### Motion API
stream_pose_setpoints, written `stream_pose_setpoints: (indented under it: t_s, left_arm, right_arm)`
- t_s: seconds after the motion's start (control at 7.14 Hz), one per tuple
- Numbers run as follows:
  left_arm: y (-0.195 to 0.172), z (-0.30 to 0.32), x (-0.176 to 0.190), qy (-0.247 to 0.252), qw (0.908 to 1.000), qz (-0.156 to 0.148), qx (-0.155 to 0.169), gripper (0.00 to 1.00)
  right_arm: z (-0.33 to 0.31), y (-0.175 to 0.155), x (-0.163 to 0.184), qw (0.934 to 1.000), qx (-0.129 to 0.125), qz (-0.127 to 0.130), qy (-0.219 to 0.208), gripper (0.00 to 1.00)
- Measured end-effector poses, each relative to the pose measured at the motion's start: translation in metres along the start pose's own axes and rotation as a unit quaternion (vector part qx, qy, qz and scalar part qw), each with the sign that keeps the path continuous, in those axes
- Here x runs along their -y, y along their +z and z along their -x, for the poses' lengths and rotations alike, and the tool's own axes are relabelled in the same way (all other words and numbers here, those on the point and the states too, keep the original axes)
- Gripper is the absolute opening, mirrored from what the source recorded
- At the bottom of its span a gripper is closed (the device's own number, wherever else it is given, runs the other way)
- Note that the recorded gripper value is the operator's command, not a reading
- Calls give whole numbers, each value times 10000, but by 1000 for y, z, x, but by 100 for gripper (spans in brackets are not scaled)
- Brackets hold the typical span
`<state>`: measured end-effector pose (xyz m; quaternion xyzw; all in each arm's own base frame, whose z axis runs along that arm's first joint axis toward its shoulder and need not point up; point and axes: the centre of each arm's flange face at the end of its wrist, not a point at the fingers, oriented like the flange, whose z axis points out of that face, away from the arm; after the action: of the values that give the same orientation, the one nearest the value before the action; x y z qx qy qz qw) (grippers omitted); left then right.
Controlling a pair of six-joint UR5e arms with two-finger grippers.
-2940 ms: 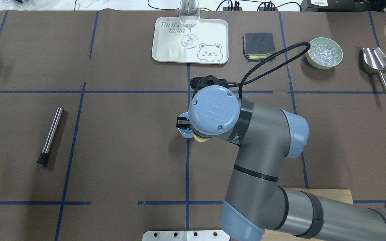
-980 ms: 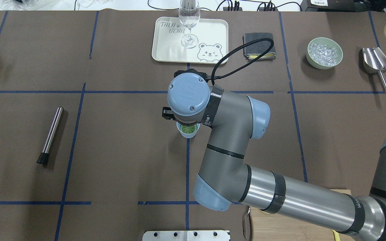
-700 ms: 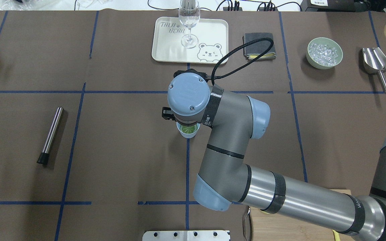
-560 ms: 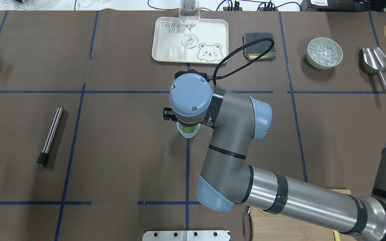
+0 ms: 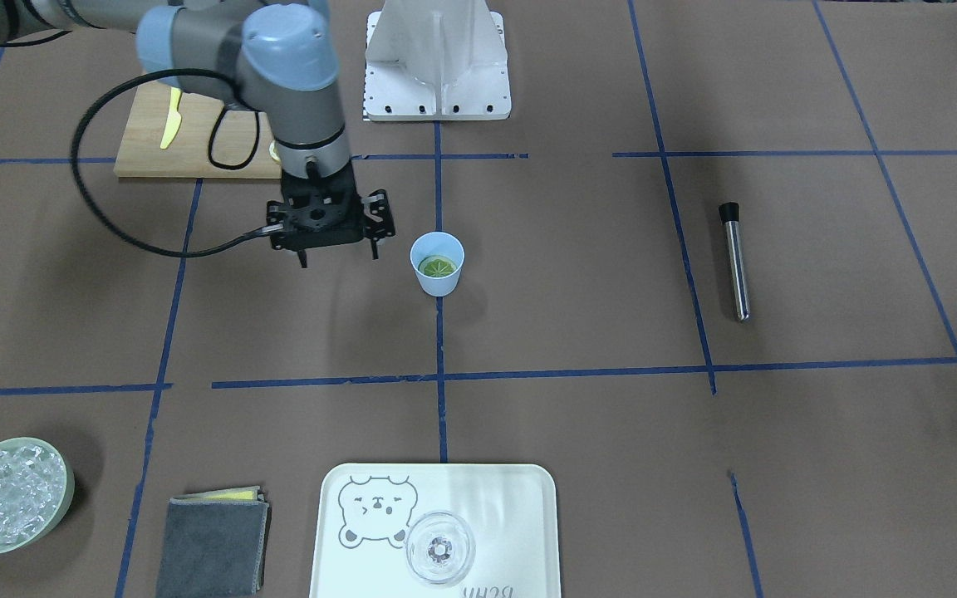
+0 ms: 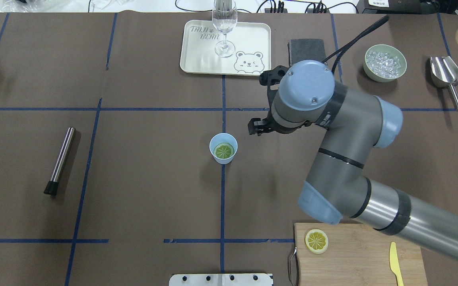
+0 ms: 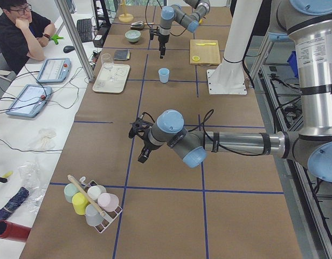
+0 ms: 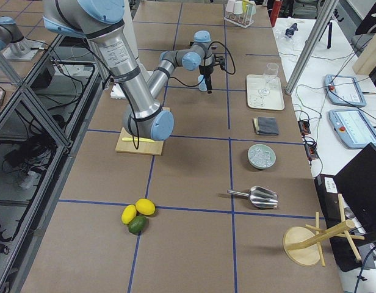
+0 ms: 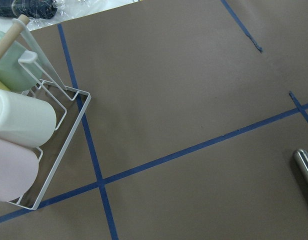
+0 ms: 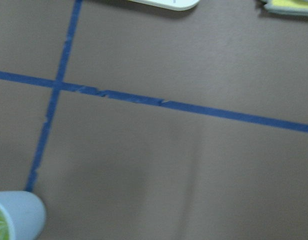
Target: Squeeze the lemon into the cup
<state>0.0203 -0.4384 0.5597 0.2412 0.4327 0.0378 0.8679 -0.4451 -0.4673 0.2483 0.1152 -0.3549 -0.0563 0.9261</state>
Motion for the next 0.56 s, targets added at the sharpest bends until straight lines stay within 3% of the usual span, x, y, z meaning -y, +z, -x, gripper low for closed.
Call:
stream_pose_setpoints:
  t_s: [0.28, 0.56]
  left_arm:
    - [38, -44, 14, -643, 9977, 189, -136, 83]
    - [67, -79, 20, -968, 9947, 307, -188, 82]
  right_arm:
    - [-142, -9, 26, 9971, -76, 351, -670, 100]
    - [-304, -30, 26, 9929, -42, 613, -1018, 100]
